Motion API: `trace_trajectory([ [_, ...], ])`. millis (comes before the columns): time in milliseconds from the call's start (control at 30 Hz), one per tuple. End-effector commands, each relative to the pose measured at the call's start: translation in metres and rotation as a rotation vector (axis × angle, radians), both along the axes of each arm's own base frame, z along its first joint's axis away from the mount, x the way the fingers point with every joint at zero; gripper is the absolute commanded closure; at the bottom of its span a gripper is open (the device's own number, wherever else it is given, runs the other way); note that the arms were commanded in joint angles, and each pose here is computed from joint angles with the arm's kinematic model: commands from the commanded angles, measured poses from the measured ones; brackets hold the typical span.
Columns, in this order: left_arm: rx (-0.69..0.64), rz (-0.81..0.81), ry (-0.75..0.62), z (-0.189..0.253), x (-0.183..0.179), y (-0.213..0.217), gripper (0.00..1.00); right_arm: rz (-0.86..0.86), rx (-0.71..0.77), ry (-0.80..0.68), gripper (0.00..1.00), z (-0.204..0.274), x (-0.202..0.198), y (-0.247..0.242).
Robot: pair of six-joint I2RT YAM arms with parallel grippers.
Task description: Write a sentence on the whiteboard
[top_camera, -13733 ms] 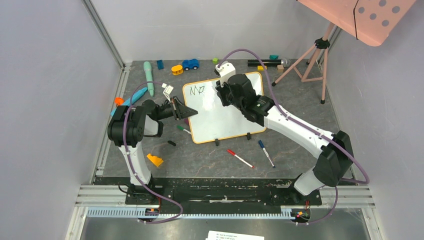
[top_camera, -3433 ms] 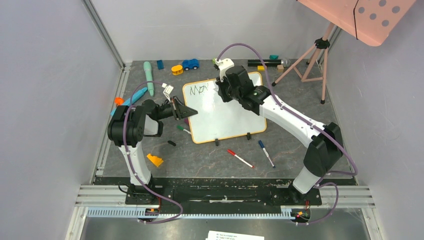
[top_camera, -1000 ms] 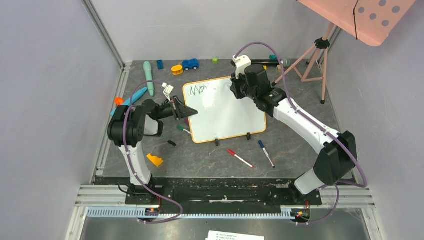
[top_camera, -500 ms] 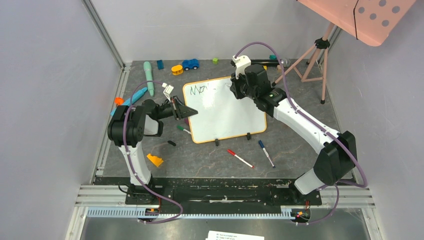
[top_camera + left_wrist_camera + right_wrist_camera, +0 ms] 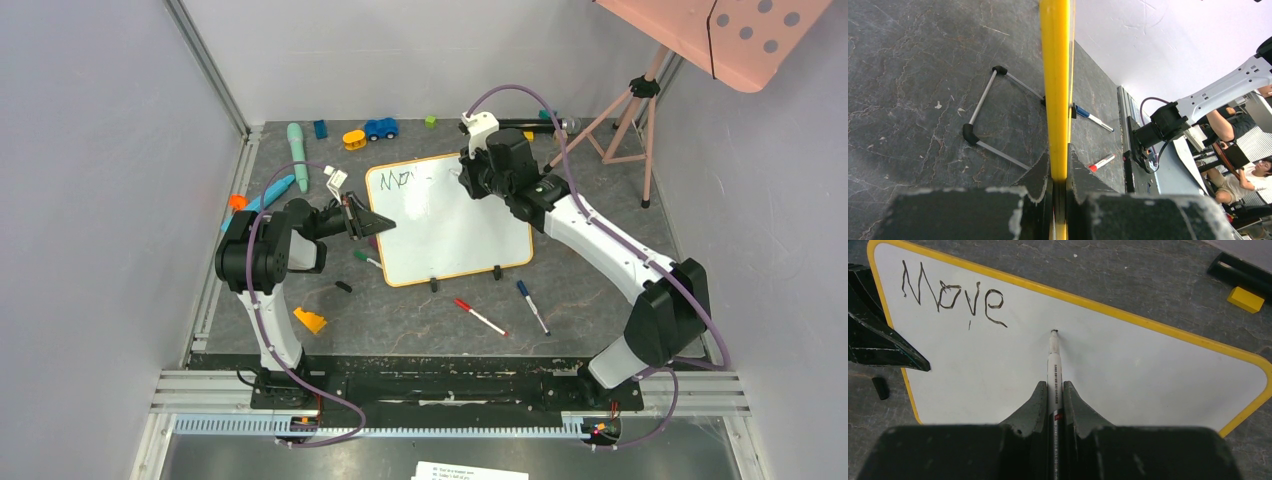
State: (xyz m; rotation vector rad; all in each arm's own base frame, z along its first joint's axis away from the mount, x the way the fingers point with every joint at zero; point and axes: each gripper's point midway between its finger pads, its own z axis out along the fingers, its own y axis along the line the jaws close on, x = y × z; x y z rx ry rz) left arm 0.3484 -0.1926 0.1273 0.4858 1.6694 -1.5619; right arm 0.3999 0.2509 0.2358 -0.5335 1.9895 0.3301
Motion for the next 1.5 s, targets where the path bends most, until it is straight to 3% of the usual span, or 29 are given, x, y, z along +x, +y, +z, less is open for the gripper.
trace_trajectory([
  [0, 0.029, 0.022, -0.188, 0.006, 0.008, 0.002, 0.98, -0.014, 0.001, -0.035, 1.0, 0.014, 0.008, -0.001],
  [600, 0.028, 0.019, -0.185, 0.006, 0.008, 0.002, 0.98, -0.048, -0.023, 0.007, 1.0, -0.007, -0.011, -0.018],
  [1467, 0.029, 0.02, -0.188, 0.006, 0.007, 0.002, 0.98, -0.084, -0.04, -0.046, 1.0, 0.013, 0.016, -0.012],
])
